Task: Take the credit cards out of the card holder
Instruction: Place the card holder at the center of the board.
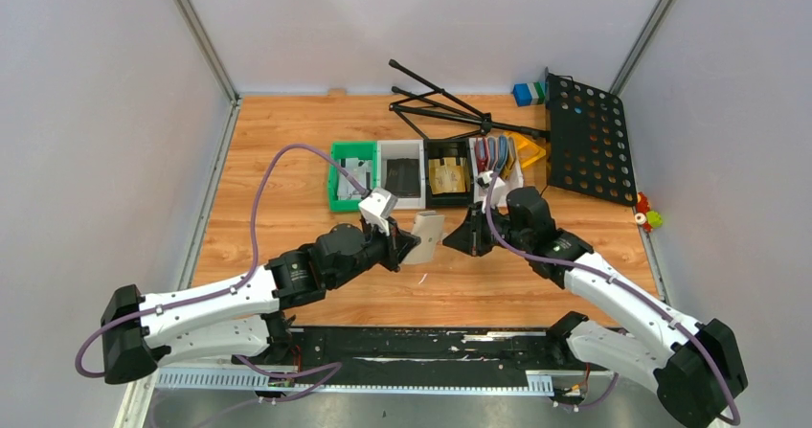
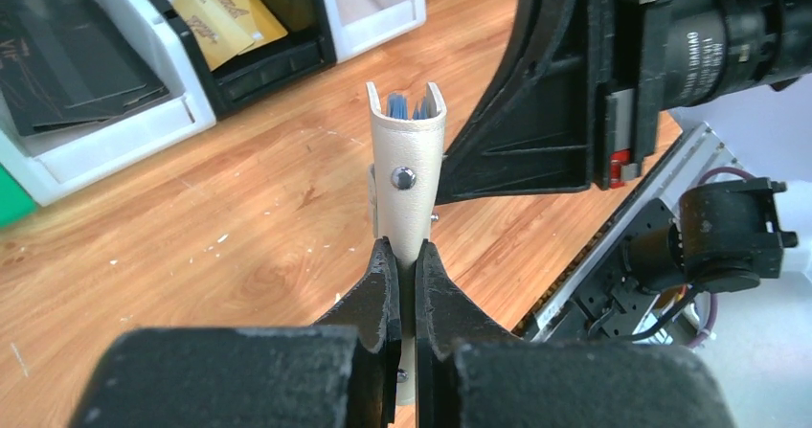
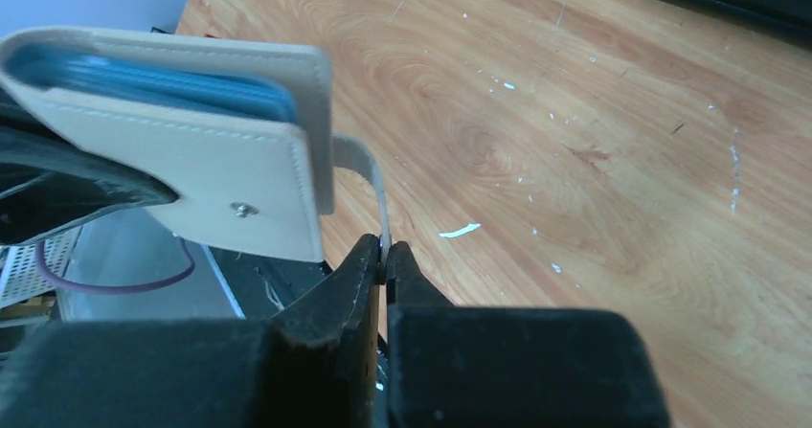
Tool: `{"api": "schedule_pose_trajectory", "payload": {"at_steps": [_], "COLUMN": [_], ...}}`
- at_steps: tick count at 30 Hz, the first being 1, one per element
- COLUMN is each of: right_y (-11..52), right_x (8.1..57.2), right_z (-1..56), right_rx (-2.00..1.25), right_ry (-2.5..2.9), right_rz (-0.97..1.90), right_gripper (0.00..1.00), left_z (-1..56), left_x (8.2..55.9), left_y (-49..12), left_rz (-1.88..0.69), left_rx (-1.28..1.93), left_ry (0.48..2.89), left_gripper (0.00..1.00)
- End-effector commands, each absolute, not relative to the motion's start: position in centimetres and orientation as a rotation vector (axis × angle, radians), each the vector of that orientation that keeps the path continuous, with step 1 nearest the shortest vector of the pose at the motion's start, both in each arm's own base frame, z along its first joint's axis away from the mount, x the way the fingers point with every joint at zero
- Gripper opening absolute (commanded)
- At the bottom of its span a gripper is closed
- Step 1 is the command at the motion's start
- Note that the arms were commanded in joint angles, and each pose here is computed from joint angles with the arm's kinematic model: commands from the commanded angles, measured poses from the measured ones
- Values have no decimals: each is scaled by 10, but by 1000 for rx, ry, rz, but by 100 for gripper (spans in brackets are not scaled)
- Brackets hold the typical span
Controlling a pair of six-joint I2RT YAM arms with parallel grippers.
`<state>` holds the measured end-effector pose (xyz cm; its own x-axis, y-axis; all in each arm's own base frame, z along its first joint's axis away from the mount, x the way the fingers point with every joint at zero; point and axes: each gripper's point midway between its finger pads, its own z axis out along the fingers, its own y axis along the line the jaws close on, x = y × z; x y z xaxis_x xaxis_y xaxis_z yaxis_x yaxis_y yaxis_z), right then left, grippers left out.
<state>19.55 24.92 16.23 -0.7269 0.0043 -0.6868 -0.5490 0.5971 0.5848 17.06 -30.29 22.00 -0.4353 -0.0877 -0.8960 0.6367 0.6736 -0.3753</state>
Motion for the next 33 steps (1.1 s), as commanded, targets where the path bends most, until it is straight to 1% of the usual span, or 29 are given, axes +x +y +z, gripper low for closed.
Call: {"api": "schedule_pose_trajectory", "payload": {"at_steps": [1, 3, 4, 6, 9, 11, 12, 13, 14, 15, 16, 18, 21, 26, 31, 33], "right_y": [258, 257, 256, 255, 255, 254, 253, 253, 253, 253, 252, 251, 252, 248, 248, 248], "right_x": [194, 189, 188, 185, 180, 177, 176, 174, 173, 172, 171, 170, 170, 170, 169, 169], "right_z": [181, 172, 162, 146, 127, 115, 109, 104, 100, 97, 94, 91, 93, 93, 98, 101], "right_rx": [-433, -406, -387, -350, -313, -297, -292, -291, -292, -294, -295, -295, -313, -316, -324, -327], "right_ry": [2095, 2139, 2185, 2259, 2324, 2363, 2385, 2404, 2420, 2433, 2444, 2455, 2442, 2441, 2432, 2418], "right_rz": [1165, 1186, 1179, 1174, 1187, 1185, 1183, 1181, 1182, 1178, 1173, 1167, 1174, 1139, 1147, 1154], "right_gripper": [0, 0, 0, 0, 0, 0, 0, 0, 0, 0, 0, 0, 0, 0, 0, 0], "left_z": [209, 183, 172, 156, 132, 115, 107, 101, 95, 90, 86, 87, 93, 107, 98, 96], "left_x": [186, 190, 191, 192, 194, 195, 195, 196, 196, 195, 194, 190, 181, 164, 169, 169], "left_y": [-292, -286, -286, -287, -282, -278, -276, -275, -272, -270, -270, -275, -285, -312, -312, -316], "left_rz": [-839, -792, -786, -787, -766, -728, -709, -687, -662, -644, -629, -645, -698, -861, -736, -723], "left_rx": [293, 265, 261, 260, 223, 224, 228, 228, 222, 225, 241, 303, 415, 616, 749, 793], "left_ry": [1908, 1993, 2015, 2030, 2067, 2105, 2122, 2139, 2157, 2174, 2191, 2201, 2205, 2137, 2192, 2201], "left_gripper": [0, 3, 7, 19, 31, 45, 55, 68, 80, 86, 89, 90, 91, 92, 94, 94]}}
